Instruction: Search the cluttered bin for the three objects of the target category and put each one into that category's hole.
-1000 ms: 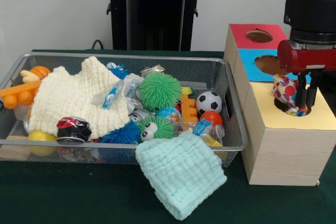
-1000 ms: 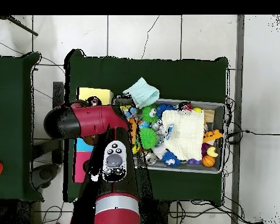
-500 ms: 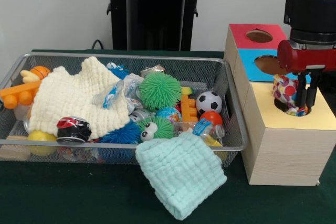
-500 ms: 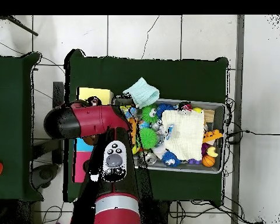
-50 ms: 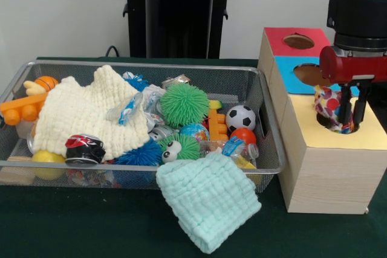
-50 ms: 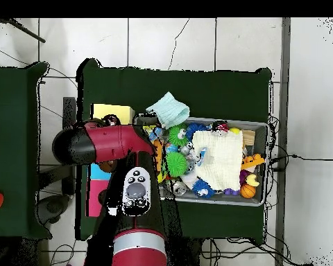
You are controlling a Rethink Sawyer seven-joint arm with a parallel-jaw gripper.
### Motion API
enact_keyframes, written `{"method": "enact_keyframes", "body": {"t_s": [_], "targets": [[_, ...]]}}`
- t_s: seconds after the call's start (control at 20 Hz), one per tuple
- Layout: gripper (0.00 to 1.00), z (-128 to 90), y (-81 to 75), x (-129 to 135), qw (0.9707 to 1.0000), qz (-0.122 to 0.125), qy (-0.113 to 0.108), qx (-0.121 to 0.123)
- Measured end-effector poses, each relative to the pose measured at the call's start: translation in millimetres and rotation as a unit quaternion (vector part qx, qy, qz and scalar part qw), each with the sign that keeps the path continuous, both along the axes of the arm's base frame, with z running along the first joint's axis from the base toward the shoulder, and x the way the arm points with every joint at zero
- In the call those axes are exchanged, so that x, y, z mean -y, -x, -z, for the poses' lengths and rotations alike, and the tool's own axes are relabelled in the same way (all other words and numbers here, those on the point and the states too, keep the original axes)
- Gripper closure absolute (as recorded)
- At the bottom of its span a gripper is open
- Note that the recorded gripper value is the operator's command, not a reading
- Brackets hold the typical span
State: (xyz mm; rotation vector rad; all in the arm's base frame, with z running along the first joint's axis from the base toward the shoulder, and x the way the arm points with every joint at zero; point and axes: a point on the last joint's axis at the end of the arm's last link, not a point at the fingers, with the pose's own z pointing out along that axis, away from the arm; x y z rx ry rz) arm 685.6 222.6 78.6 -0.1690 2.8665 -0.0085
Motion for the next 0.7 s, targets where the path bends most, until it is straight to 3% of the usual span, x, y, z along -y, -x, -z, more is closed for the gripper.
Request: {"method": "enact_keyframes", "body": {"t_s": [0.7], "targets": [[0.0,-0.2,-2.3,10.9,1.0,0.007,0.004,0.001]]}}
